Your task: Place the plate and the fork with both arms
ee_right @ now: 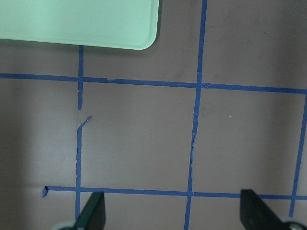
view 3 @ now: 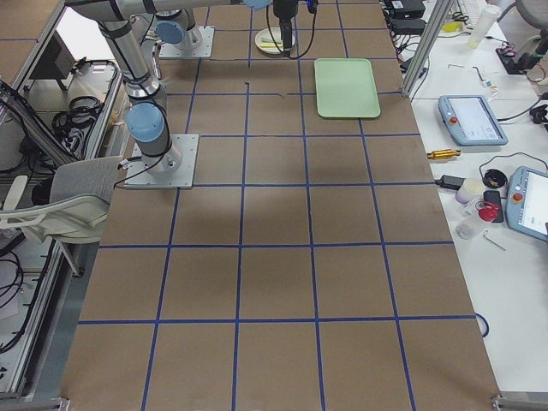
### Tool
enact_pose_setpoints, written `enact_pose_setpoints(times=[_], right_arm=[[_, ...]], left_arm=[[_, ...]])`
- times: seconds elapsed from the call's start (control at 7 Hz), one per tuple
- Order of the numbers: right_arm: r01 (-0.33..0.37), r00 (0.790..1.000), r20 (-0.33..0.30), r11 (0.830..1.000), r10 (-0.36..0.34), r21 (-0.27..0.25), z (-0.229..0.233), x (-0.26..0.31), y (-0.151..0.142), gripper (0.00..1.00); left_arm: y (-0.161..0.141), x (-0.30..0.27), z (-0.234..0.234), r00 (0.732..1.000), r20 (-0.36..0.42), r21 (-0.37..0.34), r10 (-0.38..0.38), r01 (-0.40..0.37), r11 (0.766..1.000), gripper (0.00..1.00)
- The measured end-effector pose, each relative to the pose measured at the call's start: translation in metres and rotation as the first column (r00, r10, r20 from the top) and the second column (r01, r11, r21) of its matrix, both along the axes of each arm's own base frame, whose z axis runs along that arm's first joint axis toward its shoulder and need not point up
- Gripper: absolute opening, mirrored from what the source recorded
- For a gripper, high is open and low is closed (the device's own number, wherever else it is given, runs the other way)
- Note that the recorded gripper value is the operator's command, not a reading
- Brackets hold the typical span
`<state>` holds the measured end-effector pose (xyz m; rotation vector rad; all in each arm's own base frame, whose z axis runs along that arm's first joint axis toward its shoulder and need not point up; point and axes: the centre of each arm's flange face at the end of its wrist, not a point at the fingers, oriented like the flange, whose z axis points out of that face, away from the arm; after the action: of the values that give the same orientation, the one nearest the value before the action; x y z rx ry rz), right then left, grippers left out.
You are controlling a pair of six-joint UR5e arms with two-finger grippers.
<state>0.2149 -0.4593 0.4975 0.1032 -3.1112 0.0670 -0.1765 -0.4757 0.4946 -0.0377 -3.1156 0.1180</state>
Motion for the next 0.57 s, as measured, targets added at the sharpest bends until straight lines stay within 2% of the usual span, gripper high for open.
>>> enact_pose_setpoints(times=[0.57], right_arm=[[0.000, 1.000, -0.001, 1.000, 0.000, 0.000, 0.0000, -0.0001, -0.0005, 1.00]], left_arm=[[-0.0005, 0.0004, -0.0007, 1.000, 0.004, 0.003, -0.001, 0.001, 1.000, 1.00]])
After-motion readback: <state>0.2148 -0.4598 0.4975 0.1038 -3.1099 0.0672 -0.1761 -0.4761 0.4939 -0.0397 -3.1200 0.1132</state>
